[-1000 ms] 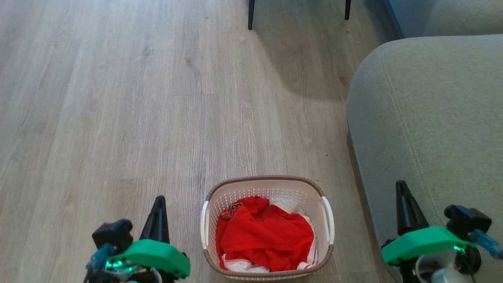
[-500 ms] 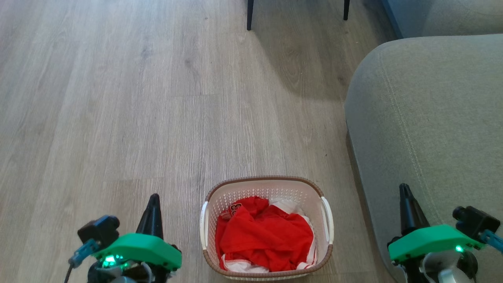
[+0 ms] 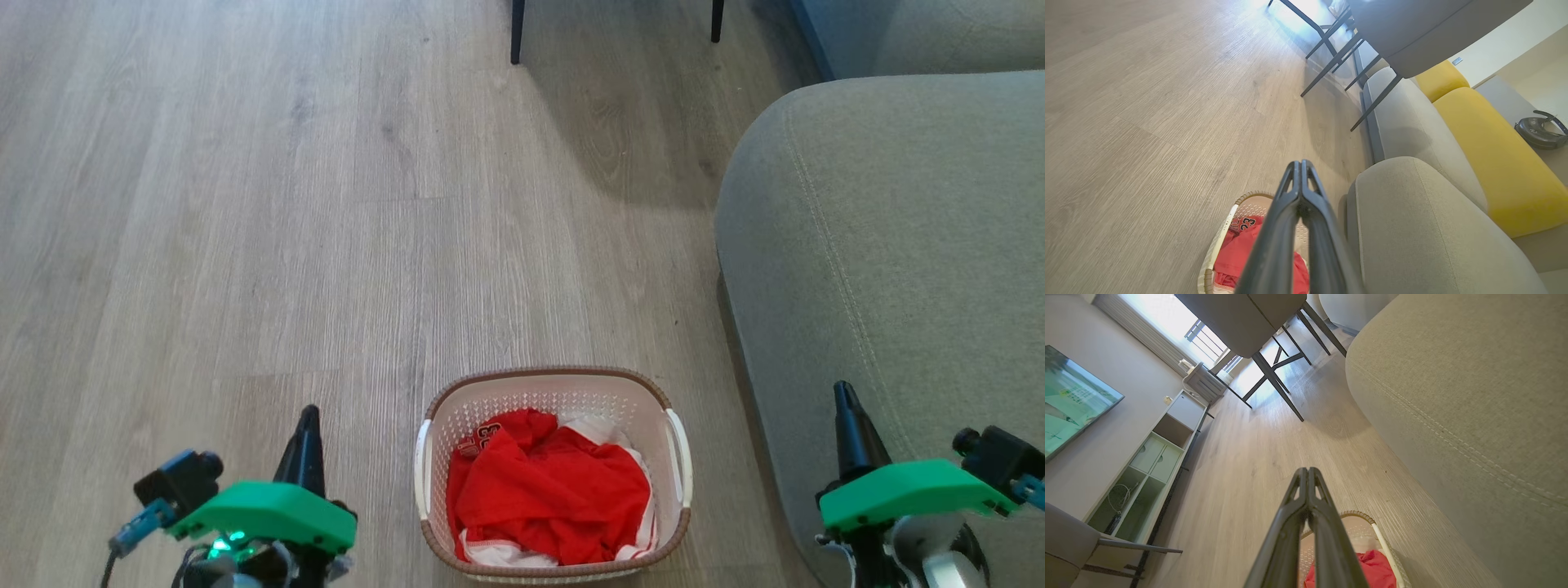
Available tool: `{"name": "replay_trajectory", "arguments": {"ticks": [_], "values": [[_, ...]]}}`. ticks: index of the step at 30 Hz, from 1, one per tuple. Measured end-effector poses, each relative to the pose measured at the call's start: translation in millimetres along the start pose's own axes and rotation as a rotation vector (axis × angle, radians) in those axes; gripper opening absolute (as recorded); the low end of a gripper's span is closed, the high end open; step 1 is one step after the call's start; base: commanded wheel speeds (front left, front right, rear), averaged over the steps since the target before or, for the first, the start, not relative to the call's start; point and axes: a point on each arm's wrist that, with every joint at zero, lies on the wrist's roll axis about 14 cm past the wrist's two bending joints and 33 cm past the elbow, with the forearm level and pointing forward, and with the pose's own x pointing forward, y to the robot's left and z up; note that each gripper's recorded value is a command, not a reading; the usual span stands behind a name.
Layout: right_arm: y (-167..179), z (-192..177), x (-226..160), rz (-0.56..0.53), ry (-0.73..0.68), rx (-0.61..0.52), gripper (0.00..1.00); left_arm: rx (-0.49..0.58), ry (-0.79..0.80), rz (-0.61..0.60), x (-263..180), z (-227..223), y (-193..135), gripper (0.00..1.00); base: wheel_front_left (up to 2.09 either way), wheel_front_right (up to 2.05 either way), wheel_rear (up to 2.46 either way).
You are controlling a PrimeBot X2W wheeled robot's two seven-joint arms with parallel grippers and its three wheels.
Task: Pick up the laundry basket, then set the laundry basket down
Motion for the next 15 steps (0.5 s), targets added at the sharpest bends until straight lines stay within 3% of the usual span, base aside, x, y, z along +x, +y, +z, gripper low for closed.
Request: {"name": "replay_trajectory", "arguments": {"ticks": [15], "values": [[-10.3,1.4,-0.4,-0.041,0.007,0.144,0.0,-0.153,0.009,0.008,4.7,6.3,4.4,0.0,0.0,0.0,0.0]]}}
